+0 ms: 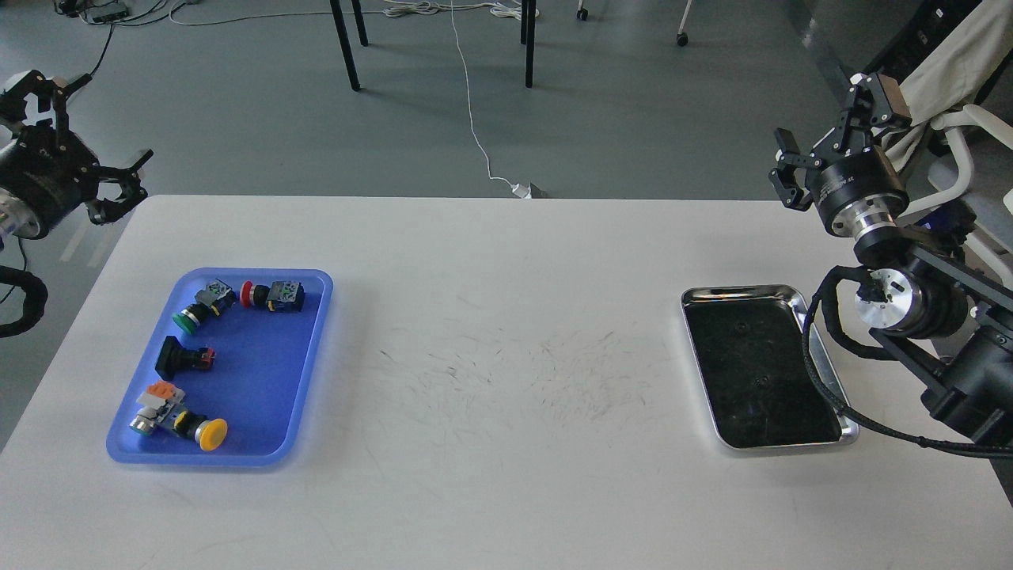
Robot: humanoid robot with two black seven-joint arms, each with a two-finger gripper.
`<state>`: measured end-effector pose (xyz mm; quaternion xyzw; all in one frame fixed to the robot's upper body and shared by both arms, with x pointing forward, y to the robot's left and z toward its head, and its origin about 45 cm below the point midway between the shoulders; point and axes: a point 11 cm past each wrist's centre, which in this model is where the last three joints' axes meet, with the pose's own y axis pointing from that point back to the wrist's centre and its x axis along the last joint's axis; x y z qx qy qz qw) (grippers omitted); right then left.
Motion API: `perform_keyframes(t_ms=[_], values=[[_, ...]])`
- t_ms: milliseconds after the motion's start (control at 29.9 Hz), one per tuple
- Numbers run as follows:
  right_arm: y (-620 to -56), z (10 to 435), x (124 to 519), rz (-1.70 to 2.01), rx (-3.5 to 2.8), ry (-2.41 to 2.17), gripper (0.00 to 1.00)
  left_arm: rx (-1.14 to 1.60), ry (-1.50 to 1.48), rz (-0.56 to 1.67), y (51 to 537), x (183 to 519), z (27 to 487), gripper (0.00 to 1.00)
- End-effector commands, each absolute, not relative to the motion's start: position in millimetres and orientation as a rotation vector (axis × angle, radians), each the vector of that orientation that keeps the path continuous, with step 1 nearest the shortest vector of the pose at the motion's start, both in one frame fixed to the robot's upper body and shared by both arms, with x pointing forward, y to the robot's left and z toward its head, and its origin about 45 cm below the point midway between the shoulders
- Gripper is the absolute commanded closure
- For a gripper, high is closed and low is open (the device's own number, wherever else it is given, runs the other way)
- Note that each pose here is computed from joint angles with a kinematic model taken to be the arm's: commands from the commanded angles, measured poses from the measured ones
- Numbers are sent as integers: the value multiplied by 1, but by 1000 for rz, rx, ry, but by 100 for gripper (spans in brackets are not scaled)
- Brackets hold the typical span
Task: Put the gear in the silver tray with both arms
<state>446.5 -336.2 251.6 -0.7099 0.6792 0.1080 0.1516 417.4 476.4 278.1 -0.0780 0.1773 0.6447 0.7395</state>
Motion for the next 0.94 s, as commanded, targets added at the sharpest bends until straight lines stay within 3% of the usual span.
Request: perform_keyframes(t_ms=[0,234,902], values=[[-338,248,448,381,-2013,1953,1,-162,381,1423,484,414,282,1],[-329,224,444,633,-2140,1902,1,-156,376,1425,486,413,285,1],[-300,216,451,701,-2099,1818,1,-144,363,1439,497,407,290,1]])
